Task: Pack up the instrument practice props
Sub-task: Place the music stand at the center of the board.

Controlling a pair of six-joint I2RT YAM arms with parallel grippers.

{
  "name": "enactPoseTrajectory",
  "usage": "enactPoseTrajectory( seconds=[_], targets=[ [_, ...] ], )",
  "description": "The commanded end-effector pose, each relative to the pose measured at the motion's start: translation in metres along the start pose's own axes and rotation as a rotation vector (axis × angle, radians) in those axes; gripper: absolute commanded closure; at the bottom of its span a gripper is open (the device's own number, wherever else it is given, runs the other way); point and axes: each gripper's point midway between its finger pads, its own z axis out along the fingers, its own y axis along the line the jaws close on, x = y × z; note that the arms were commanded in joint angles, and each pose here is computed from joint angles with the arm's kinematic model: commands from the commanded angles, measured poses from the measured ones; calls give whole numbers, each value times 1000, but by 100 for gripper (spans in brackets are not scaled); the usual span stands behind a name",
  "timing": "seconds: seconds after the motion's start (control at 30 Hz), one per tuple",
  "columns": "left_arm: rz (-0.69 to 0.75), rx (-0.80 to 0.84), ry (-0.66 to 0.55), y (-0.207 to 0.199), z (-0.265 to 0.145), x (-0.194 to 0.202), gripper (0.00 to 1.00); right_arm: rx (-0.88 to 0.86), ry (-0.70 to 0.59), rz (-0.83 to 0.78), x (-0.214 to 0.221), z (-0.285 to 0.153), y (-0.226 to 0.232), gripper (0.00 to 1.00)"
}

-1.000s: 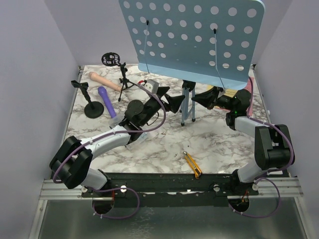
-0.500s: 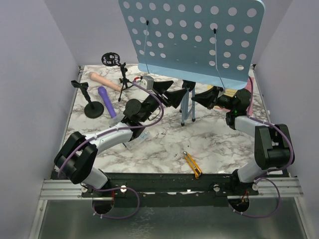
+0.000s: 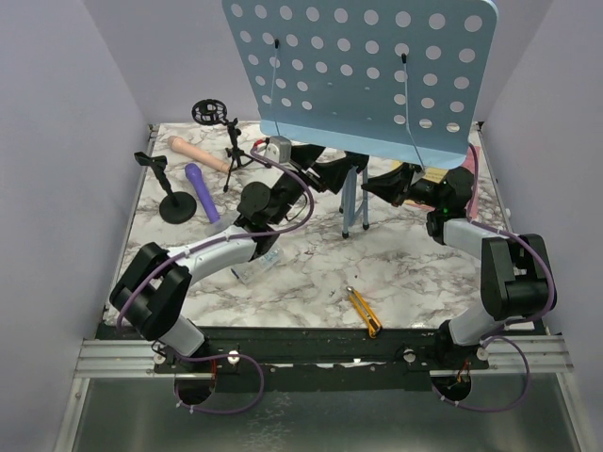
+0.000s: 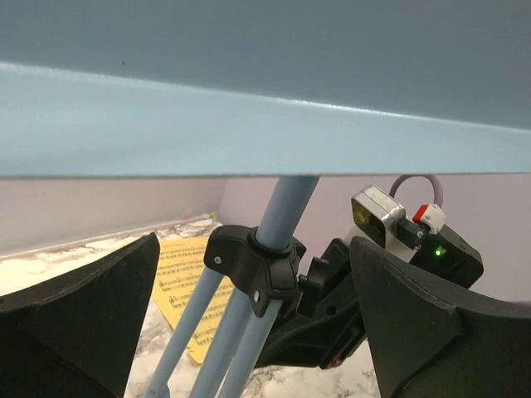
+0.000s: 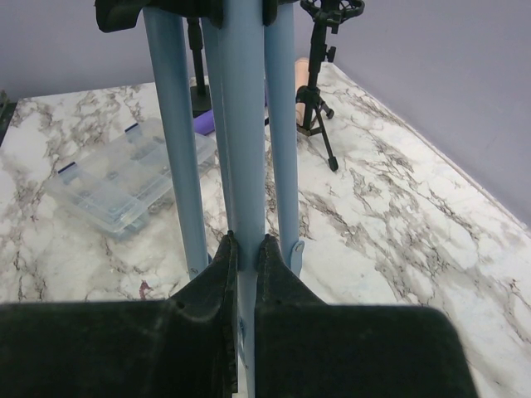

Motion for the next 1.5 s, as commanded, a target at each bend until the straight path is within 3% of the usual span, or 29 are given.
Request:
enactPoseTrajectory(
  seconds=[0.0, 0.47, 0.7, 1.2, 1.3, 1.4, 1.47],
  targets=[
    [23, -7, -73, 1, 16, -19, 3, -35, 64, 148, 31, -2, 10, 100],
    [166, -8, -111, 1, 42, -2, 7, -35, 65, 151, 31, -2, 10, 100],
    [177, -8, -115, 2, 50, 2, 24, -40, 63, 145, 29, -2, 11, 100],
    [192, -21, -102, 5, 58, 9, 46, -37, 68, 140, 30, -3, 10, 100],
    [197, -21, -95, 6, 59, 11, 64, -40, 69, 139, 30, -3, 11, 100],
    [203, -15, -89, 4, 62, 11, 92, -47, 68, 136, 29, -3, 12, 99],
    [205, -11, -87, 2, 63, 9, 100, -50, 69, 136, 28, -3, 13, 93]
  ],
)
